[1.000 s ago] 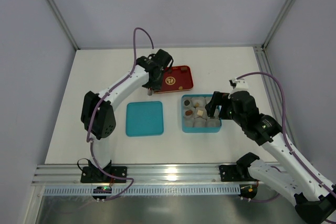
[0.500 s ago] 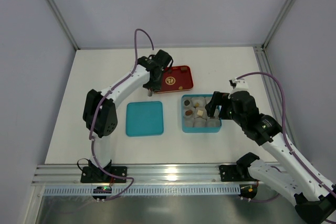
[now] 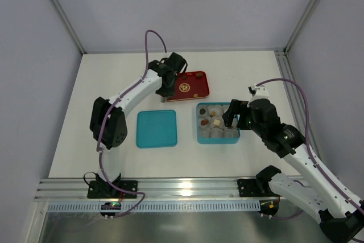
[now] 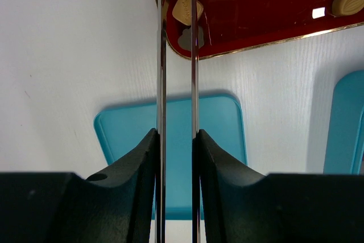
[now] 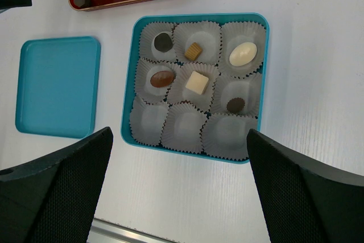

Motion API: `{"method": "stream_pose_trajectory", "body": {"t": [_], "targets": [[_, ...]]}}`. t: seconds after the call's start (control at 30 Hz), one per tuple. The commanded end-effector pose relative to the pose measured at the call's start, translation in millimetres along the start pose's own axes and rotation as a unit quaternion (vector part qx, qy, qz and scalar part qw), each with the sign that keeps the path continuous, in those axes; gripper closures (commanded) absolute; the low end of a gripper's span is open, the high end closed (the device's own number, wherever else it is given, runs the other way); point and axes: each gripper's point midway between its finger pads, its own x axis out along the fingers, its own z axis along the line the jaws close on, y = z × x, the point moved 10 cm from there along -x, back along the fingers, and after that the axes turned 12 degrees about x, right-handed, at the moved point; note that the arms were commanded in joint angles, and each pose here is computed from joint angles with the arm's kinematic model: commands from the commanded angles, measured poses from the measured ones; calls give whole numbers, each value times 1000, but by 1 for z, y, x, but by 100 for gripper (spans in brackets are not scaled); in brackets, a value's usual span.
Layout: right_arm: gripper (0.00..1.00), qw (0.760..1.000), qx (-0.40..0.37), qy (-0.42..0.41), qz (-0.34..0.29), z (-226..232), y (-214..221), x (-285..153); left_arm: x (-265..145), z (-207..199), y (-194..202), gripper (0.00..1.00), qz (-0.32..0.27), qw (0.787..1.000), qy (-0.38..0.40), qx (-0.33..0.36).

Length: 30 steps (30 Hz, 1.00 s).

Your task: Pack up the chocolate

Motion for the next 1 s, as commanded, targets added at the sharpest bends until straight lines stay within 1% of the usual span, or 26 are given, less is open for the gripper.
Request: {"method": "stream_pose_trajectory", "body": {"t": [0.0, 0.3, 0.5, 0.67, 0.97], "targets": [[0, 1000, 4, -7, -15, 2, -4, 0, -7, 3, -14, 70, -30, 999, 7, -13], [0, 1000, 6, -8, -11, 2, -3, 2, -18, 6, -14, 71, -37, 999, 15, -11], [0, 1000, 7, -10, -8, 3, -2, 4, -21, 4, -11, 71, -31, 999, 35, -3], [0, 1000, 8, -13, -7, 3, -2, 5, -17, 3, -8, 69, -25, 999, 36, 1], [0, 1000, 6, -8, -10, 2, -2, 3, -10, 0, -15, 64, -21, 999, 32, 5]]}}
